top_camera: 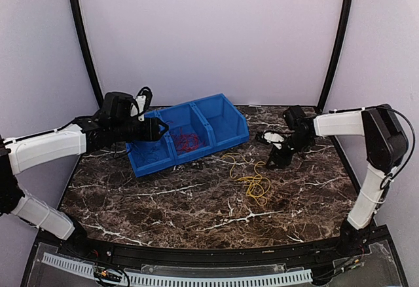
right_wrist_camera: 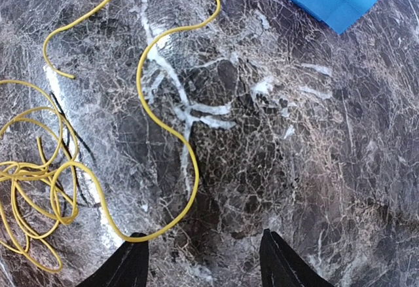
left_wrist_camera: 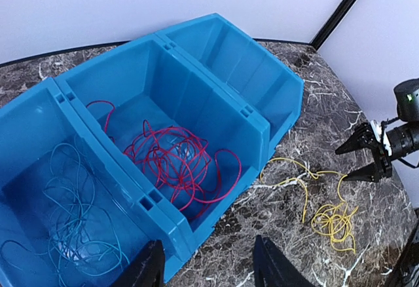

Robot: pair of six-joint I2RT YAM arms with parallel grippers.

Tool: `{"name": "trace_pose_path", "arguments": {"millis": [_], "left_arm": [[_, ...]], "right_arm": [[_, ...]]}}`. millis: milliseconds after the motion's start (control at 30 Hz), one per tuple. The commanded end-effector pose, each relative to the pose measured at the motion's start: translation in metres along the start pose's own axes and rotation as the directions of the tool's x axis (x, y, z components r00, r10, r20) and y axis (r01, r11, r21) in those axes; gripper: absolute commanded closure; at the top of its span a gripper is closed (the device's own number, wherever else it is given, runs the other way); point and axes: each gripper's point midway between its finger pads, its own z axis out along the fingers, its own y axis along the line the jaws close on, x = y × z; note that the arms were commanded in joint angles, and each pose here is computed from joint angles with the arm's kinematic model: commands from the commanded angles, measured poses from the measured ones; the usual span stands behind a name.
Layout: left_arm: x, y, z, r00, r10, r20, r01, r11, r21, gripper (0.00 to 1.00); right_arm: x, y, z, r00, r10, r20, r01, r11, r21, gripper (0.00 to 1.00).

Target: Untangle the cables

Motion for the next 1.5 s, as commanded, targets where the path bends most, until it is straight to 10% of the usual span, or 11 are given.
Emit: {"name": "trace_pose_path", "arguments": {"millis": [0,400,600,1467], "left_arm": [[-0.015,-0.021,-0.016,0.995,0.004,0.095,-0.014,0.993,0.113,0.51],[0.024,-0.113,0.021,0.985,0.158,0.071,-0.173,0.926,0.337,0.48],[0.036,-0.144,0.031,0.981,0.173,0.087,-0.193,0.891,0.411,0.47],[0.088,-0.248,0.124,0.960,0.171,0.224,-0.269,0.791,0.549,0.46]], "right_arm": [[-0.018,0.001,0.001,0.999,-0.052,0.011,0.052,0.999,-0.006,0.40],[-0.038,0.025,0.007,0.996,-0.085,0.027,0.087,0.994,-0.066,0.58],[-0.043,0.031,0.005,0.998,-0.065,0.008,0.065,0.992,-0.104,1.00],[-0.193,0.125,-0.213,0.861,-0.175,0.477,0.295,0.937,-0.189,1.00]]}}
